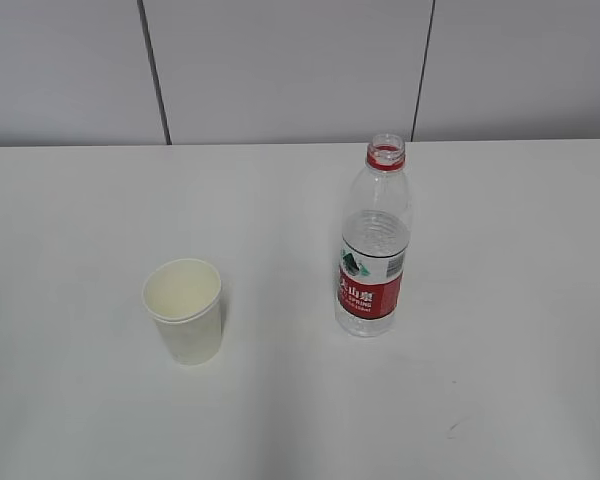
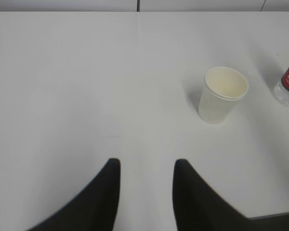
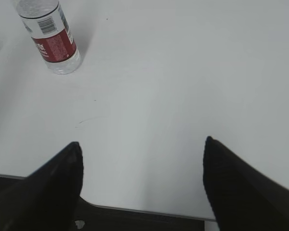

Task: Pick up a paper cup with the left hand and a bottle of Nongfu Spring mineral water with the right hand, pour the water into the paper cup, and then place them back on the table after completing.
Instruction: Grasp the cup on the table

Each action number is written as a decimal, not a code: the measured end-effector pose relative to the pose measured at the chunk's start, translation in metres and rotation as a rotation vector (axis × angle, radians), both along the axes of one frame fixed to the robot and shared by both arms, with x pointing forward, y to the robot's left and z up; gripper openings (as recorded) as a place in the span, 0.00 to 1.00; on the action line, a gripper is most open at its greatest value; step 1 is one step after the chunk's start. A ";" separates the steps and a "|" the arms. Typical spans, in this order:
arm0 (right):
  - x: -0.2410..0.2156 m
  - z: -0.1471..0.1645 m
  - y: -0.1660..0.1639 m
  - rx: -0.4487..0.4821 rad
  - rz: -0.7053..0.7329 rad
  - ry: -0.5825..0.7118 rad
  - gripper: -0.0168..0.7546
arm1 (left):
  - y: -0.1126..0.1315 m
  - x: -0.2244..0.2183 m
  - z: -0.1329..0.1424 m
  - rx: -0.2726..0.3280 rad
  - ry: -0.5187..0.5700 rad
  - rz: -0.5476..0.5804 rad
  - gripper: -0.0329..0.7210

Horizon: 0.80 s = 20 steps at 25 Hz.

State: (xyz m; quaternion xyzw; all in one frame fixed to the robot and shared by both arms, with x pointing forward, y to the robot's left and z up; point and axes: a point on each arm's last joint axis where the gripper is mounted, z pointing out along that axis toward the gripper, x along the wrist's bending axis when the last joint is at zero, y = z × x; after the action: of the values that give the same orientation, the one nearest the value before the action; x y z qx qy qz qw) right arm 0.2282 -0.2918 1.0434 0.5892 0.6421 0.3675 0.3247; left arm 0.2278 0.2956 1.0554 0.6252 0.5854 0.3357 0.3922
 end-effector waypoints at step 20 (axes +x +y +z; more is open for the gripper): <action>0.000 0.000 0.000 0.000 0.000 0.000 0.77 | 0.002 0.000 0.000 0.015 -0.001 0.011 0.36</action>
State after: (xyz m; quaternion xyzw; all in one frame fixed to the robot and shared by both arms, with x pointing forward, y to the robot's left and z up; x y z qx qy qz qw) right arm 0.2282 -0.2918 1.0434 0.5892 0.6421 0.3675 0.3247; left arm 0.2279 0.2971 1.0553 0.6249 0.5861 0.3424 0.3857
